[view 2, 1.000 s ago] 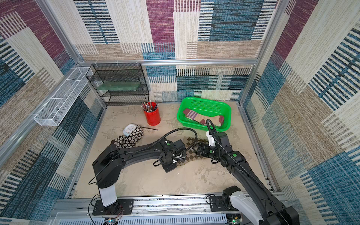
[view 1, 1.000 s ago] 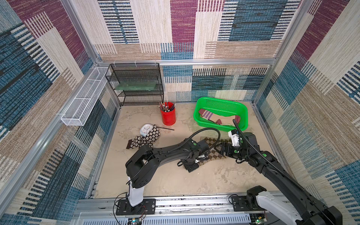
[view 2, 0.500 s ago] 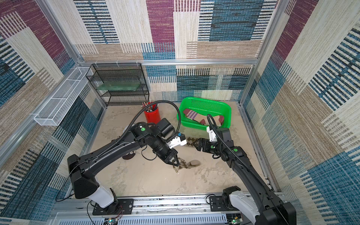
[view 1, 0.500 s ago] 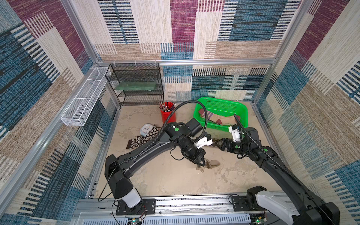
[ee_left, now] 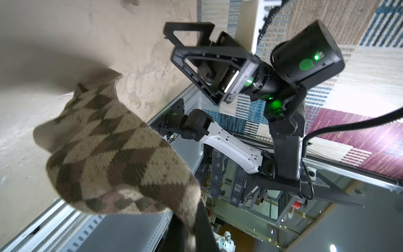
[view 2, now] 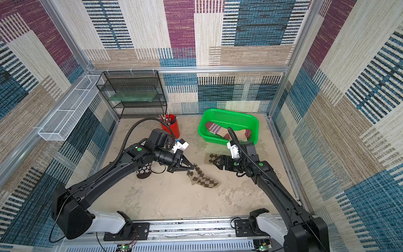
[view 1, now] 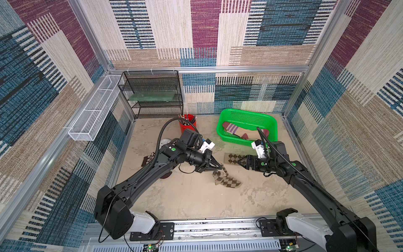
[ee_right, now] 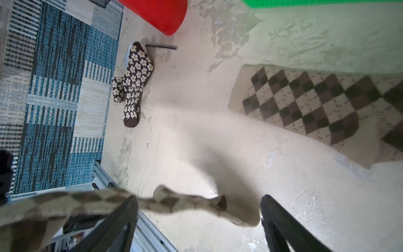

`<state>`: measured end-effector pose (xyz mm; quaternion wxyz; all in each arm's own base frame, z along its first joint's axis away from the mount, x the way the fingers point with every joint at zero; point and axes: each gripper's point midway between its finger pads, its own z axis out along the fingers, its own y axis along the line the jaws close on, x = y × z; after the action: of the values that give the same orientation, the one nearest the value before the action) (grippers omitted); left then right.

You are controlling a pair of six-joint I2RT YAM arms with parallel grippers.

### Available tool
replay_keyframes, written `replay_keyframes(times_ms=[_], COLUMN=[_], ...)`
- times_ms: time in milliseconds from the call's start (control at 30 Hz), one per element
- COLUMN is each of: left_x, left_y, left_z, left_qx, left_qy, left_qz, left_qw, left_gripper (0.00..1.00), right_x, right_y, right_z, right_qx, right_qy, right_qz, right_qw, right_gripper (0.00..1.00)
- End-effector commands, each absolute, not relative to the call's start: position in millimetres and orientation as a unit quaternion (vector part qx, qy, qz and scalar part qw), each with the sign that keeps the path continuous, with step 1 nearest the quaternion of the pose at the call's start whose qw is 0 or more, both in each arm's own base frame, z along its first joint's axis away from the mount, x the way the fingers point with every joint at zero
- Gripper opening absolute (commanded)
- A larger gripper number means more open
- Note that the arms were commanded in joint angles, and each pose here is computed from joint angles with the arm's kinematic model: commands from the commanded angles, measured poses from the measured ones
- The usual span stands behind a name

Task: Place the socks together as a pair
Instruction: Pick up the sock at the center of the board, then place the sock at the center of the board.

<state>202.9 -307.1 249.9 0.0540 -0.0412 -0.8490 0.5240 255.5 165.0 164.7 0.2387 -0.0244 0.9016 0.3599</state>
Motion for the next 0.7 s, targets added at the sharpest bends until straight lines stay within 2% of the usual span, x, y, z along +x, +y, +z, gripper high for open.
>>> replay_keyframes(times_ms=[0, 167, 367, 567, 667], left_x=[214.2, 225.9, 228.5, 224.8, 222.0], left_y=[-282.0, -249.7, -225.8, -210.9, -200.7], left_z=[225.3, 185.6, 152.7, 135.2, 125.5], left_qx=[0.008, 0.054, 0.051, 0.041, 0.025], left_qy=[-0.872, -0.905, -0.938, -0.949, -0.959], left_qz=[0.487, 0.423, 0.343, 0.312, 0.281], left_qw=[0.043, 0.010, -0.013, -0.022, -0.025], left_gripper=[0.06, 0.06, 0.06, 0.07, 0.07], right_x=[252.1, 243.0, 238.9, 250.9, 261.0], right_y=[179.2, 201.3, 208.9, 215.3, 222.4], right_z=[162.8, 141.5, 104.7, 82.7, 74.0], right_qx=[-0.043, -0.061, -0.042, -0.020, -0.014], right_qy=[0.897, 0.912, 0.938, 0.949, 0.955], right_qz=[0.374, 0.357, 0.309, 0.278, 0.256], right_qw=[0.231, 0.194, 0.149, 0.151, 0.151], right_gripper=[0.90, 0.90, 0.88, 0.86, 0.82])
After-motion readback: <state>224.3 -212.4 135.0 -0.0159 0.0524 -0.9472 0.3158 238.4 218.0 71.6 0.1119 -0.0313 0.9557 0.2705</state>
